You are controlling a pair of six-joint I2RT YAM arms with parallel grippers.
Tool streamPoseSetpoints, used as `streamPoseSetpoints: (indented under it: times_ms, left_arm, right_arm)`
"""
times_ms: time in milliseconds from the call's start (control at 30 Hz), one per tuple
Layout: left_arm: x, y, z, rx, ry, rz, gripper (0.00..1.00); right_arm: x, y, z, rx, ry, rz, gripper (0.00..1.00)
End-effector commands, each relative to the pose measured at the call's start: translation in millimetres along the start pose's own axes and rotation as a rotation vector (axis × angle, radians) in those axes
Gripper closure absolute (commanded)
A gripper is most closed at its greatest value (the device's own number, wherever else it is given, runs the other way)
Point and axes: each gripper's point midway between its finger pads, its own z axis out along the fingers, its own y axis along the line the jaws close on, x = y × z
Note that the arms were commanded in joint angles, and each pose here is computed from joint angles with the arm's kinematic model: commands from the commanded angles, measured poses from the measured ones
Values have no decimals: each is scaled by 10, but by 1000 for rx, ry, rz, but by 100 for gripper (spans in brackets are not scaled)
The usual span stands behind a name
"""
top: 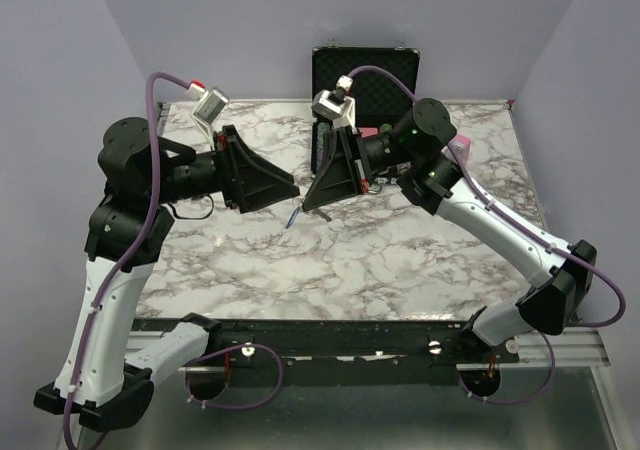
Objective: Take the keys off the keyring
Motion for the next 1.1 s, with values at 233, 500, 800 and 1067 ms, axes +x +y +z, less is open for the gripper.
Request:
streamPoseSetpoints:
  times_ms: [233, 500, 800, 1067]
  left_arm:
    - [199, -146, -44, 130, 74, 31, 44]
    - [243, -79, -42, 103, 78, 19, 60]
    - [235, -25, -21, 77, 69, 13, 69]
    - [218, -100, 12, 113, 81, 17, 83]
  right_arm:
    - [64, -46, 18, -40, 88, 18, 99]
    - [24, 11, 28, -57, 85, 9, 99]
    - [-6, 84, 32, -75, 78, 10, 99]
    - [-21, 94, 36, -77, 75, 14, 99]
